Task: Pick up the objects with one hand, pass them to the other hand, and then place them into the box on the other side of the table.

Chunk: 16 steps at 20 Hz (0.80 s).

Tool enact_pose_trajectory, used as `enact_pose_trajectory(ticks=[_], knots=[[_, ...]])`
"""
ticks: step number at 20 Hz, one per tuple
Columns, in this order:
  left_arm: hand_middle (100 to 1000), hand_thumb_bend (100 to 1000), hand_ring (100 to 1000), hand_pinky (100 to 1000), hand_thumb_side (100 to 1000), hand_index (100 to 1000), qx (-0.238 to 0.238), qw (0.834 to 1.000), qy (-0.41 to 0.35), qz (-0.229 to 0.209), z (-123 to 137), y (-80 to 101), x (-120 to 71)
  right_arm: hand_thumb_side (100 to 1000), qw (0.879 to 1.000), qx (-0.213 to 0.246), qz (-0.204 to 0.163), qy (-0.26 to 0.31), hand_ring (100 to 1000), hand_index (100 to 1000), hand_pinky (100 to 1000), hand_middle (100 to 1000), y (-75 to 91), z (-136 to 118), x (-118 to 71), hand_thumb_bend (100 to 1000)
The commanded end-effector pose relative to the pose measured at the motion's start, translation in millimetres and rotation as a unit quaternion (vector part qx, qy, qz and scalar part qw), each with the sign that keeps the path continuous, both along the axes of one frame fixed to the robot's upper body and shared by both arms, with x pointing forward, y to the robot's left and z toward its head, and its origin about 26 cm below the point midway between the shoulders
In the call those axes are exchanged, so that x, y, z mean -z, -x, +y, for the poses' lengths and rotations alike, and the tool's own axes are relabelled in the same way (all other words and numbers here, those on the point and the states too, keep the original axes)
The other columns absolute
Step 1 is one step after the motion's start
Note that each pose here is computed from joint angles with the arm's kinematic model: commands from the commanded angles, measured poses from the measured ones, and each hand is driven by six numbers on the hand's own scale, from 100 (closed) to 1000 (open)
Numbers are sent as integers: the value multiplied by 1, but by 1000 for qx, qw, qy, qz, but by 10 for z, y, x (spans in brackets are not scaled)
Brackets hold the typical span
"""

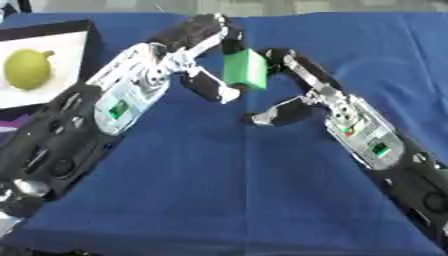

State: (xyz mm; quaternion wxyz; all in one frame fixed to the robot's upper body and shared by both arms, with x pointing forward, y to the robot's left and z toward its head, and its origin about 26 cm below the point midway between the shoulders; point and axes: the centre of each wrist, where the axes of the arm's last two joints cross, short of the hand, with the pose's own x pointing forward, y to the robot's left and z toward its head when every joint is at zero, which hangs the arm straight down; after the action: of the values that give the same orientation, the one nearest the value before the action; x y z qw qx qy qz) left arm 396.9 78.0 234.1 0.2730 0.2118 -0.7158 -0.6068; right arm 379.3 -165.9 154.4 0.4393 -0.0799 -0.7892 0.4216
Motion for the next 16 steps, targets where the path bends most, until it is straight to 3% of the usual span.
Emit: enact_pose_trajectory(ticks=[1,16], knots=[[487,209,604,659,120,408,1,1000,1,-22,61,37,-224,117,1000,17,-8,7,785,819,742,717,-14,-29,-68,716],[483,204,598,655,117,408,-10,1000,-7,-15,261,133,-410,100,998,59,-1,6,784,818,741,716,-31,-140,-37,690]])
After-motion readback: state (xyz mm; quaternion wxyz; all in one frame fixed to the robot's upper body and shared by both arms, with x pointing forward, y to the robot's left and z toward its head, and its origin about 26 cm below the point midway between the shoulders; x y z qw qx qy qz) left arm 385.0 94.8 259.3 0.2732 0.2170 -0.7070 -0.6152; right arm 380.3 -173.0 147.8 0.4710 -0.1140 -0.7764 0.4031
